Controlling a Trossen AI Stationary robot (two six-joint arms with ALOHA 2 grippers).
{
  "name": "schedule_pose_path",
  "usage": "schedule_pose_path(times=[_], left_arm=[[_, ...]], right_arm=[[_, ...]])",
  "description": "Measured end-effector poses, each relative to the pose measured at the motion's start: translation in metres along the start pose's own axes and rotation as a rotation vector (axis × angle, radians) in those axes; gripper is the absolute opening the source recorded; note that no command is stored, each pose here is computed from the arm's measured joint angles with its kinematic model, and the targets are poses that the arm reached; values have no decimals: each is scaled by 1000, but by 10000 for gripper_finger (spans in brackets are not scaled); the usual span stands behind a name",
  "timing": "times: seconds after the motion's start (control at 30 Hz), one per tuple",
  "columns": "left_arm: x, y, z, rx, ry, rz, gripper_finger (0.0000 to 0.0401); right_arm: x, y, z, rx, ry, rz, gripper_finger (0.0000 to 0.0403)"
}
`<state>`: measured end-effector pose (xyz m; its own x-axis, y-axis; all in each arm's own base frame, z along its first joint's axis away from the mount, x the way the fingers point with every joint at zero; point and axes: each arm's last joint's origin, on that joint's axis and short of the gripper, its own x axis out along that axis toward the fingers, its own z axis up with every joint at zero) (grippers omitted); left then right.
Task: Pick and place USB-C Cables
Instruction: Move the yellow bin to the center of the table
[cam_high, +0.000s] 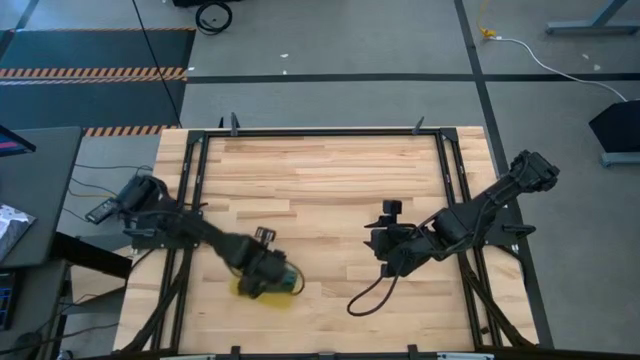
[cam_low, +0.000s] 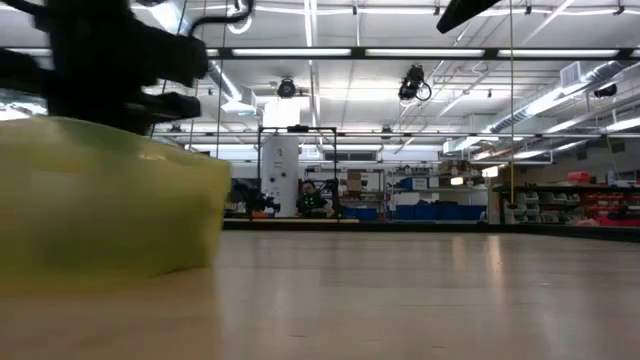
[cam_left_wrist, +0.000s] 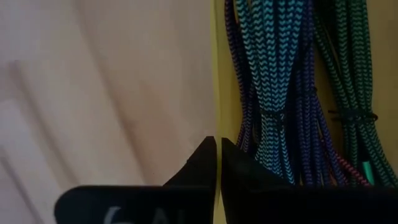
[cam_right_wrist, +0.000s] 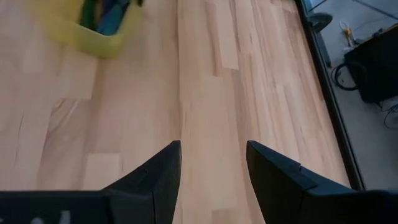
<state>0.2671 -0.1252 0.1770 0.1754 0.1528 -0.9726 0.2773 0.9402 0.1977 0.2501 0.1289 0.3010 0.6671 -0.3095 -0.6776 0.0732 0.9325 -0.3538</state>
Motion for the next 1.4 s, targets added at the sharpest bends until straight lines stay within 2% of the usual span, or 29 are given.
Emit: schedule_pose_path(times=[0.3,0.5,0.77,0.97,1.2,1.4], left_arm=[[15,74,15,-92,-101,32,7],[21,114,20,-205,-206,40,7],[19,138,21,-275,-237,63,7],[13,145,35,-251,-261,92,7],[28,169,49,-265,-175,85,7],[38,190,59,-279,-155,80,7]], right_arm=[[-16,11,-9,6,7,39,187],[-27,13,-10,7,-21,65,187],[-28,13,-10,12,-29,58,187],[-28,13,-10,12,-30,58,187],[-28,13,-10,15,-33,61,187],[-28,13,-10,14,-32,61,187]])
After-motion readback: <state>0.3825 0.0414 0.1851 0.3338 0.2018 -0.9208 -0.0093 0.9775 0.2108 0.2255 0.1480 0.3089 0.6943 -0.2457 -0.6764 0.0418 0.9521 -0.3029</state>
